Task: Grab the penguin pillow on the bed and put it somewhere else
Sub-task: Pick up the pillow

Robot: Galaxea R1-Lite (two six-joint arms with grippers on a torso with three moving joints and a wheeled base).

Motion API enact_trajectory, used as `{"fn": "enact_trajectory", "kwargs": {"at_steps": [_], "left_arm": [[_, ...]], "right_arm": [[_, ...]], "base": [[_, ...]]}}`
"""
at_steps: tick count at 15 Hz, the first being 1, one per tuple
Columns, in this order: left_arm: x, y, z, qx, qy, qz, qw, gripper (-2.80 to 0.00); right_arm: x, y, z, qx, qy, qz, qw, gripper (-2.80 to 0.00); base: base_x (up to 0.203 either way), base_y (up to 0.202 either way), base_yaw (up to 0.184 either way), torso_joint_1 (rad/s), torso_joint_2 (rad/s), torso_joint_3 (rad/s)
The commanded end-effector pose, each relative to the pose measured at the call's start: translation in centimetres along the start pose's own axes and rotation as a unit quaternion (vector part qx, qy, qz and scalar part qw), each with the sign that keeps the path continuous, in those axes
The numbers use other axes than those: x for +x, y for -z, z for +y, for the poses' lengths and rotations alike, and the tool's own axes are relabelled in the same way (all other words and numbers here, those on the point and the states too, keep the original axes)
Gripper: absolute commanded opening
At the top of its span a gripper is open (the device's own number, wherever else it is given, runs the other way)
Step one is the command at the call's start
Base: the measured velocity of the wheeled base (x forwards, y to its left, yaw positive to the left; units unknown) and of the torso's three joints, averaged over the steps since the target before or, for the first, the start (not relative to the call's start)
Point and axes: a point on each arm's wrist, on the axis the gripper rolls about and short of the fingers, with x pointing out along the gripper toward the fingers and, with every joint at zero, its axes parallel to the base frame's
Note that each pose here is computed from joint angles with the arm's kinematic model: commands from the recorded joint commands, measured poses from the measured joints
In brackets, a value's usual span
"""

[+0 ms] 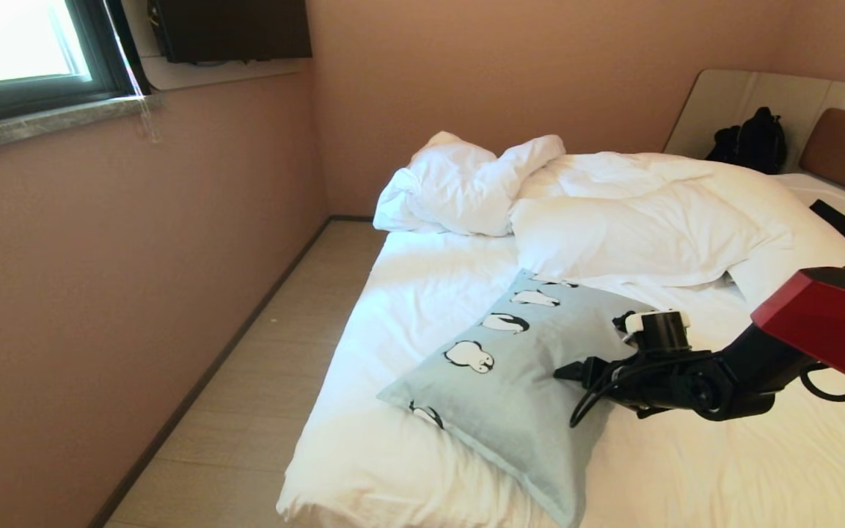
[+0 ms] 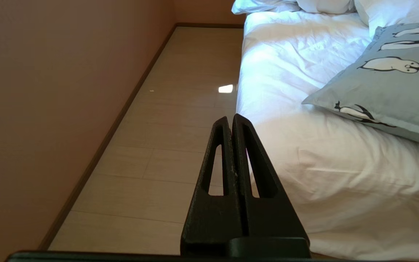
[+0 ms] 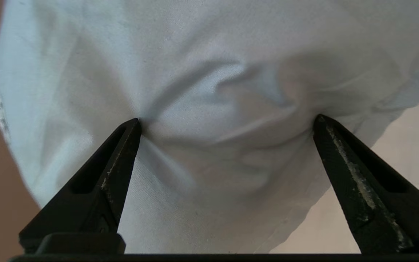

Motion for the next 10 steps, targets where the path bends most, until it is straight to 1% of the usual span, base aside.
{"fn": "enact_trajectory", "kwargs": {"at_steps": [1,8,9,10], "left_arm": [[0.01,0.04,0.0,0.0,0.0,0.0,1.0,-2.8],[0.01,0.04,0.0,0.0,0.0,0.0,1.0,-2.8],[0.01,0.04,0.0,0.0,0.0,0.0,1.0,-2.8],[0.01,0.04,0.0,0.0,0.0,0.0,1.0,-2.8]], "right_arm": [[0.72,0.42,-0.13,0.002,0.001,0.007,1.0,0.0],[1.61,0.51,0.68,-0.007,-0.007,0.007,1.0,0.0],[1.61,0.5,0.68,-0.006,-0.007,0.006,1.0,-2.8],[1.61,0.49,0.68,-0.006,-0.007,0.006,1.0,-2.8]], "base": [[0.0,0.0,0.0,0.0,0.0,0.0],[0.0,0.0,0.0,0.0,0.0,0.0],[0.0,0.0,0.0,0.0,0.0,0.0],[0.0,0.0,0.0,0.0,0.0,0.0]]}}
